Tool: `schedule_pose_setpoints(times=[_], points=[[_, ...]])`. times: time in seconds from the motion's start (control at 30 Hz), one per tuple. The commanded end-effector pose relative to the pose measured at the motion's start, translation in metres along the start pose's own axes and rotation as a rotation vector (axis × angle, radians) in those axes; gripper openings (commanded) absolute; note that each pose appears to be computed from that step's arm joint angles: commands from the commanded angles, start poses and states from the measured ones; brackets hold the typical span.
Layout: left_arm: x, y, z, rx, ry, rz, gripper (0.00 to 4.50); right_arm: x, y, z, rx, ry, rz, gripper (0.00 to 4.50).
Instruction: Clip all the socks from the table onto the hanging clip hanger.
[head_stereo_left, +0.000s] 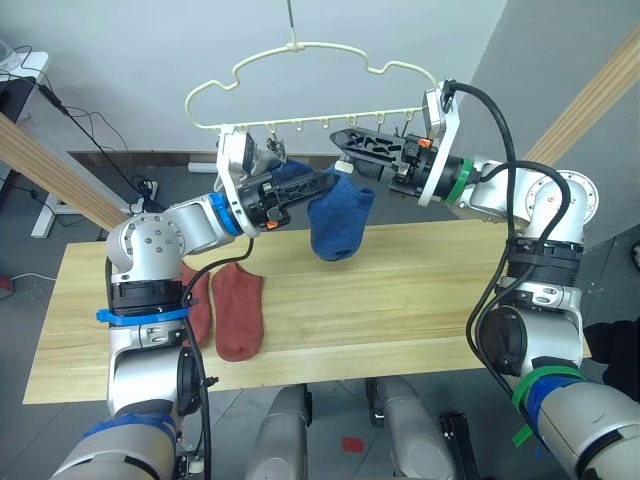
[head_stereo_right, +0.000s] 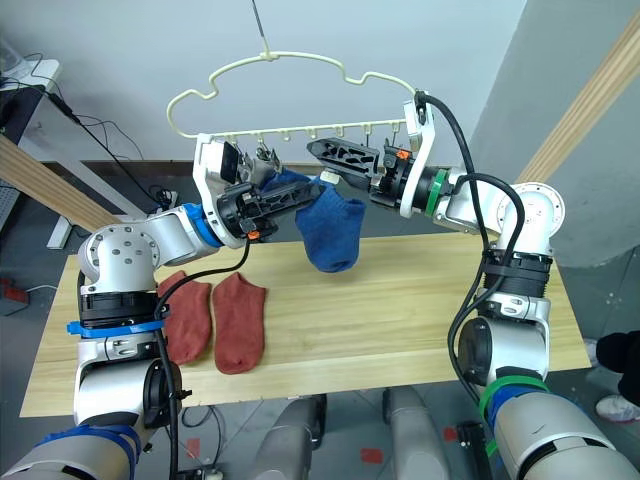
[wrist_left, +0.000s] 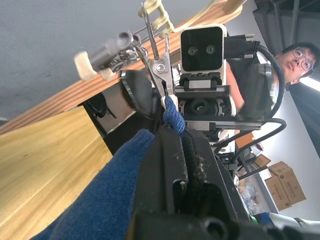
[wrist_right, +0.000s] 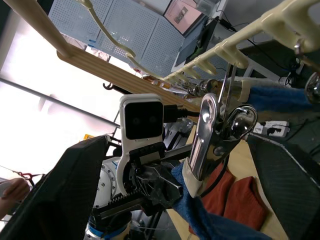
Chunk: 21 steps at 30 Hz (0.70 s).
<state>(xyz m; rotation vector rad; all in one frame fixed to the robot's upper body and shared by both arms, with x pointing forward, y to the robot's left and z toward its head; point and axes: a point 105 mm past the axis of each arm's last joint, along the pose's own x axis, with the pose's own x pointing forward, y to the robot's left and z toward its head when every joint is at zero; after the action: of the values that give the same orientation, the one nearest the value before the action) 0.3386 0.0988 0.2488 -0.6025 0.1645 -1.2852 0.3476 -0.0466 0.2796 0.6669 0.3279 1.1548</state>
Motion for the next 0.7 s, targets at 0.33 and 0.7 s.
schedule_pose_setpoints(times=[0.33, 0.7], points=[[-0.009, 0.005, 0.006, 0.013, -0.009, 0.022, 0.98, -0.045, 0.005, -0.019, -0.388, 0.011, -0.245, 4.5], [-0.045, -0.009, 0.011, 0.101, 0.081, 0.082, 4.16, -0.023, 0.01, -0.023, -0.658, -0.138, -0.426, 4.5]])
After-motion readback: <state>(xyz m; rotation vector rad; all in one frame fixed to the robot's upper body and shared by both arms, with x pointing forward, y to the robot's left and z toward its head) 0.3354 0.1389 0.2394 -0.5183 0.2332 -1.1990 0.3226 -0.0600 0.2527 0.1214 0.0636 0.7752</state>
